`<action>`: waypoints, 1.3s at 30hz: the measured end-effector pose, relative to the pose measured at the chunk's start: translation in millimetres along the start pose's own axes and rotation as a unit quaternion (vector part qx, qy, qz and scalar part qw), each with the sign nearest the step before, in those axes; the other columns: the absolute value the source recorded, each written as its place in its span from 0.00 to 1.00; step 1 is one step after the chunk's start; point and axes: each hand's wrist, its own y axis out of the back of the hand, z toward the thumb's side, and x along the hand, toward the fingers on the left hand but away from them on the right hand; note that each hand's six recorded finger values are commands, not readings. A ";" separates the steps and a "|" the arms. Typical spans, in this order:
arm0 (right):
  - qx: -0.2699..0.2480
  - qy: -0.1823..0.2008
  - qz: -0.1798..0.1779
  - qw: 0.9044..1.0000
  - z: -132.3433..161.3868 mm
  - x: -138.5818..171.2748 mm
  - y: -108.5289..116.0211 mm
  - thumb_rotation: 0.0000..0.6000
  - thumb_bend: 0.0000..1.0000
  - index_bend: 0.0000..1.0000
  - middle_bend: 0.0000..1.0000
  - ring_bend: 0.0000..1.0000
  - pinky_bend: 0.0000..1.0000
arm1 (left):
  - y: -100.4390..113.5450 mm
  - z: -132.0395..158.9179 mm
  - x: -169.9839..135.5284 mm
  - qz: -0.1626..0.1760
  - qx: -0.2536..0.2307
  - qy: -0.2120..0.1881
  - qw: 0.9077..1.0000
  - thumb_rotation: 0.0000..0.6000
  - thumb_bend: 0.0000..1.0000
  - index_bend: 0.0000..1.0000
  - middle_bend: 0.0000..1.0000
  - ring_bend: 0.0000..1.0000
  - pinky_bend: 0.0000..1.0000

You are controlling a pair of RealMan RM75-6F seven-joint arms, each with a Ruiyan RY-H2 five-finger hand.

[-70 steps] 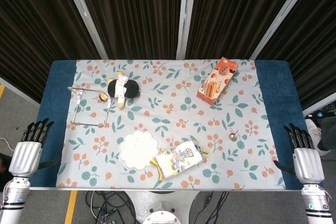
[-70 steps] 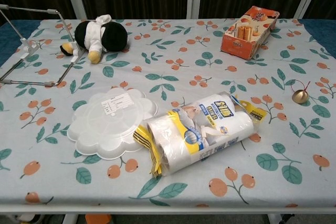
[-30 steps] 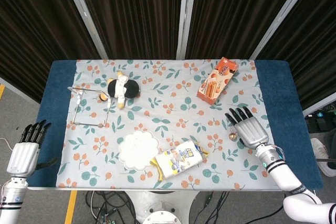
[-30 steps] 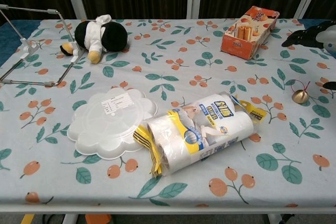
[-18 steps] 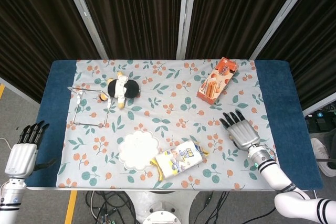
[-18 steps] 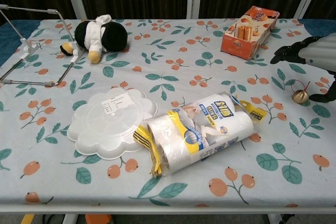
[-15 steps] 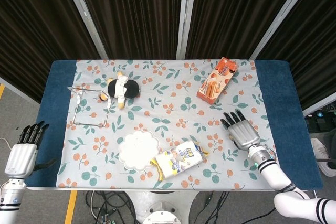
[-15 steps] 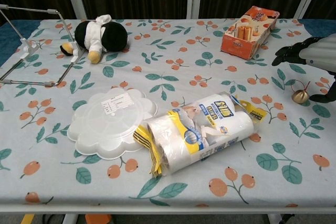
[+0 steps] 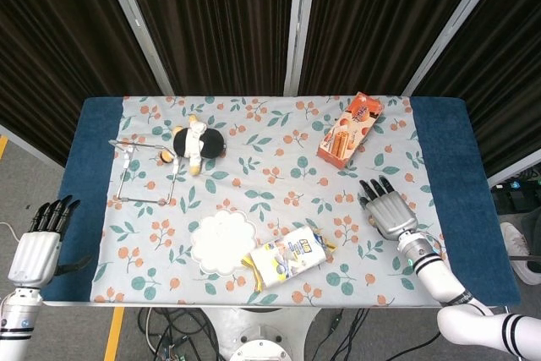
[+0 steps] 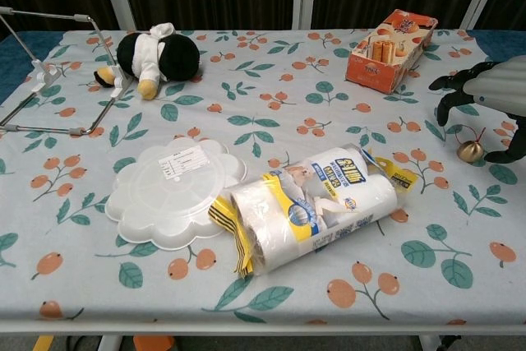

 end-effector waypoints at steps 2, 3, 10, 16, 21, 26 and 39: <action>0.000 -0.002 0.000 1.000 -0.5 -0.4 -0.5 1.00 0.14 0.33 0.00 0.00 0.00 | -0.2 -0.4 -0.3 0.000 0.000 0.000 1.000 1.00 0.02 0.07 0.00 0.00 0.02; 0.000 -0.002 0.001 1.000 -0.8 -0.6 -0.6 1.00 0.14 0.34 0.00 0.00 0.00 | -0.3 -0.6 -0.5 -0.001 0.000 0.000 1.000 1.00 0.02 0.07 0.00 0.00 0.02; -0.001 -0.005 0.000 1.000 -0.6 -2.9 -0.2 1.00 0.13 0.37 0.00 0.00 0.00 | 0.0 -1.7 -1.3 -0.001 -0.001 0.002 1.000 1.00 0.02 0.07 0.00 0.00 0.02; -0.004 -0.010 0.004 1.000 -1.6 -4.0 -1.4 1.00 0.18 0.40 0.00 0.00 0.00 | 0.3 -2.2 -2.5 0.000 -0.002 0.003 1.000 1.00 0.02 0.07 0.00 0.00 0.02; -0.006 -0.015 0.004 1.000 -3.7 -4.4 -1.0 1.00 0.19 0.42 0.00 0.00 0.00 | -0.2 -3.0 -2.3 -0.002 -0.003 0.004 1.000 1.00 0.02 0.07 0.00 0.00 0.02; -0.006 -0.017 0.006 1.000 -5.1 -3.9 -1.1 1.00 0.20 0.43 0.00 0.00 0.00 | -0.4 -2.5 -2.2 -0.002 -0.003 0.003 1.000 1.00 0.02 0.07 0.00 0.00 0.02; -0.007 -0.023 0.005 1.000 -4.4 -4.1 -3.1 1.00 0.22 0.47 0.00 0.00 0.00 | -0.3 -2.9 -3.0 -0.002 -0.003 0.004 1.000 1.00 0.02 0.07 0.00 0.00 0.02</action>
